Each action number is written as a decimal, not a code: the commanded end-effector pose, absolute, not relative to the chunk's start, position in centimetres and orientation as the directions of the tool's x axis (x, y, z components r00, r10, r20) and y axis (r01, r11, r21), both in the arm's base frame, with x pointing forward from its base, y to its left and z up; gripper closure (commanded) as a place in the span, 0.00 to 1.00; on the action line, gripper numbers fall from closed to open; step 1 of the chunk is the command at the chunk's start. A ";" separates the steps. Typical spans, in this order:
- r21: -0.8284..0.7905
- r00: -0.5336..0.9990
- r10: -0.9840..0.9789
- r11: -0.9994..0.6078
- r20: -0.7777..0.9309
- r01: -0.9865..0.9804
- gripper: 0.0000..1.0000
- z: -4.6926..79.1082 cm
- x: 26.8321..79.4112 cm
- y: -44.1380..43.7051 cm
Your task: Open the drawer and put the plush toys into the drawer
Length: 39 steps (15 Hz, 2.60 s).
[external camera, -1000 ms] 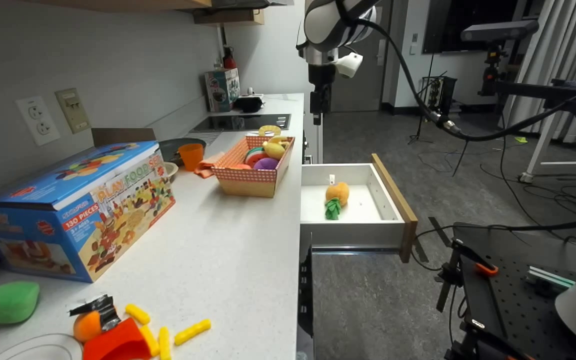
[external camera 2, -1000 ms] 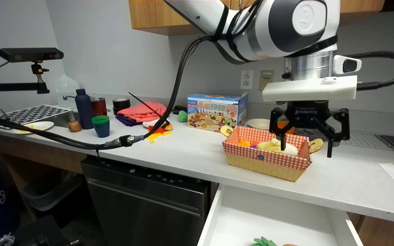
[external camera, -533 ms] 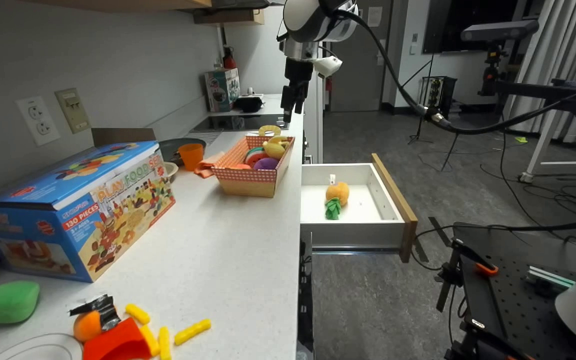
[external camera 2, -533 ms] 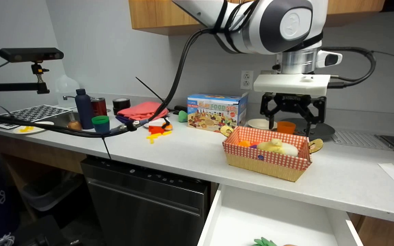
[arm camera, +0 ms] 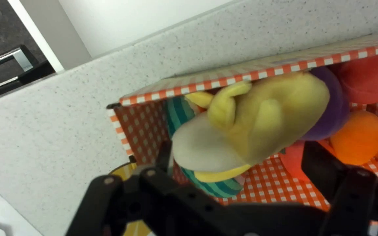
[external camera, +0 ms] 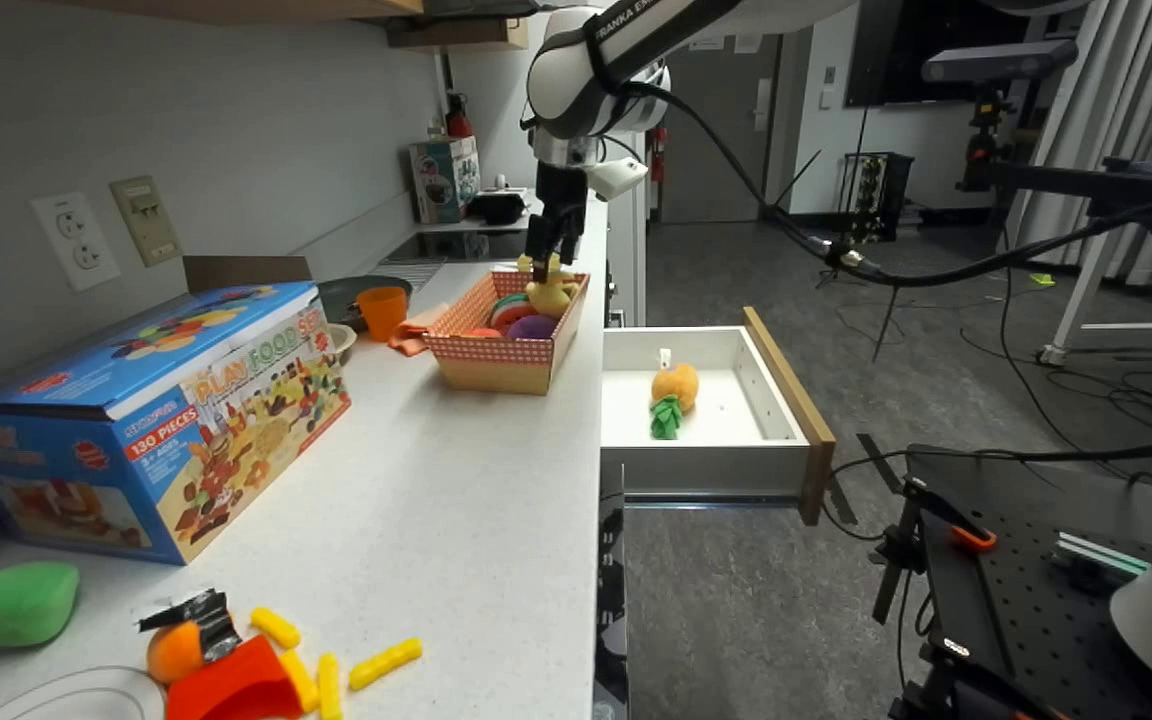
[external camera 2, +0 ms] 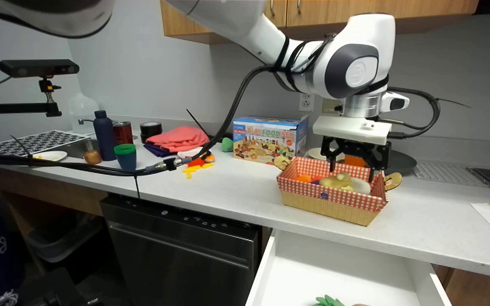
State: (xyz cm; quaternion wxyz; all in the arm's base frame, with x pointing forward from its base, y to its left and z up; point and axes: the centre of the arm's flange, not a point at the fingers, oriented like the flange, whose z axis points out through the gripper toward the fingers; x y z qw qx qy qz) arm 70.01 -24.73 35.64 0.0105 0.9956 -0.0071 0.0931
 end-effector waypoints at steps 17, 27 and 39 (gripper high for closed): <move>0.014 0.978 -0.055 -0.998 0.200 -0.059 0.89 35.9 71.8 -25.5; 0.040 0.974 -0.090 -0.994 0.209 -0.100 0.97 41.8 62.3 -28.1; 0.026 0.990 -0.138 -0.990 -0.024 -0.138 0.64 32.0 57.9 -29.6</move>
